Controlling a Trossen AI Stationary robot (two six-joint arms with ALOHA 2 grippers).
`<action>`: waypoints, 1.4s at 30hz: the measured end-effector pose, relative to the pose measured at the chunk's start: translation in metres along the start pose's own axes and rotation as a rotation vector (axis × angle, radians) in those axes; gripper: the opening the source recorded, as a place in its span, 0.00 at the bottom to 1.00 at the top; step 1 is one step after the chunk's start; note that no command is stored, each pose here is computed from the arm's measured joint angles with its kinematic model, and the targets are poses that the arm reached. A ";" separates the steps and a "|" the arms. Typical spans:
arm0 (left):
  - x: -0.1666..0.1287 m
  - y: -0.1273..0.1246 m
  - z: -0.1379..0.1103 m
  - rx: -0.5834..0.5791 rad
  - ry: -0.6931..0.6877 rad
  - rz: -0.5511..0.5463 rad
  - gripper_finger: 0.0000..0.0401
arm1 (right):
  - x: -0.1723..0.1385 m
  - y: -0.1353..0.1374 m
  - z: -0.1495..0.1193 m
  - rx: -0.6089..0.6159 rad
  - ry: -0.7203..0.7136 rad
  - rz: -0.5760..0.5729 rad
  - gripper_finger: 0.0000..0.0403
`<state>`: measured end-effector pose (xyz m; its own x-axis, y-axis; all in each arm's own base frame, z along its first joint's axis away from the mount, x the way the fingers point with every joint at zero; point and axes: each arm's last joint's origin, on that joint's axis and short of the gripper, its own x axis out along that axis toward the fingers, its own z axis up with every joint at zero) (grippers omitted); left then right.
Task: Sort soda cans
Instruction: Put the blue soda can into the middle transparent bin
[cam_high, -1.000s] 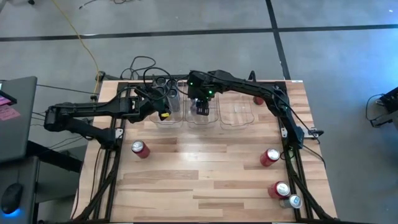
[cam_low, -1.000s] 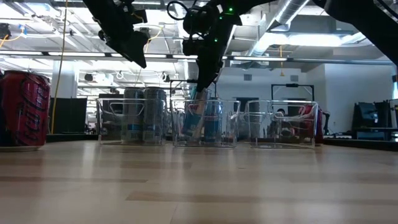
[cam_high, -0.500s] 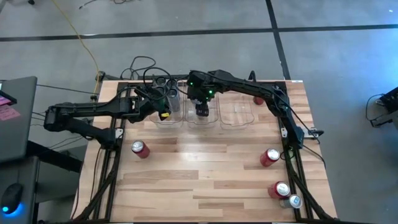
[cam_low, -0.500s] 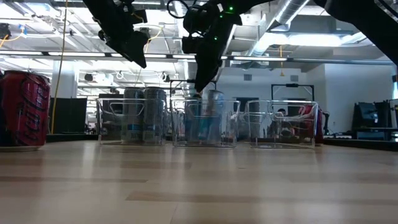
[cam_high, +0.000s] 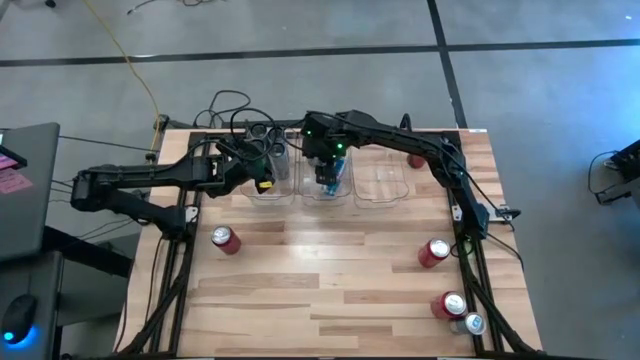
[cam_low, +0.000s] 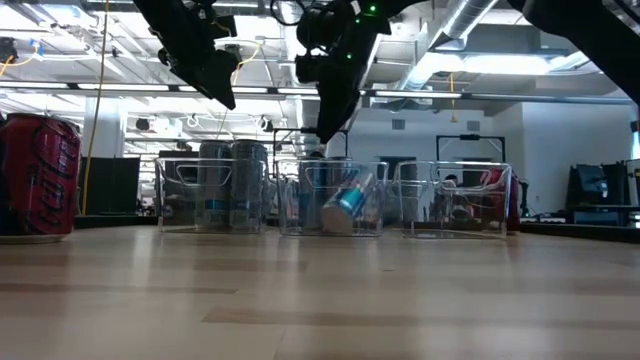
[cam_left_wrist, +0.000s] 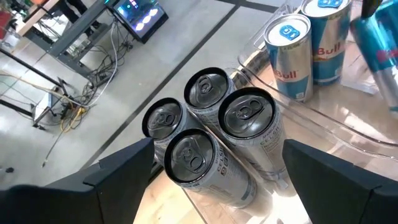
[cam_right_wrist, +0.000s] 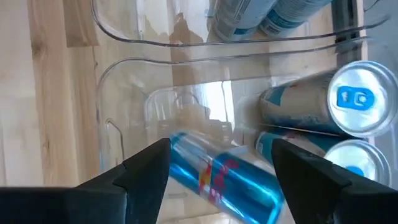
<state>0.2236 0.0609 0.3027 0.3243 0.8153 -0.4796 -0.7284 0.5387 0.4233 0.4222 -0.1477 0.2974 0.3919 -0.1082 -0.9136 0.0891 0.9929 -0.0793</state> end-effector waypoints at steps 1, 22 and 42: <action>0.000 0.000 0.000 0.000 0.000 0.000 0.87 | -0.002 0.001 0.000 0.002 0.002 0.001 0.73; -0.001 0.003 -0.013 0.044 0.098 0.020 0.87 | 0.024 0.021 -0.017 -0.185 0.088 0.069 0.73; -0.001 0.004 -0.012 0.077 0.089 0.050 0.87 | 0.068 0.003 -0.026 -0.698 0.120 0.104 0.73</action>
<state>0.2133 0.0597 0.2951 0.2313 0.8213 -0.5215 -0.6930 0.5153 0.5042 0.4257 -0.1513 0.2248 0.2596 -0.0444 -0.9647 -0.5659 0.8024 -0.1892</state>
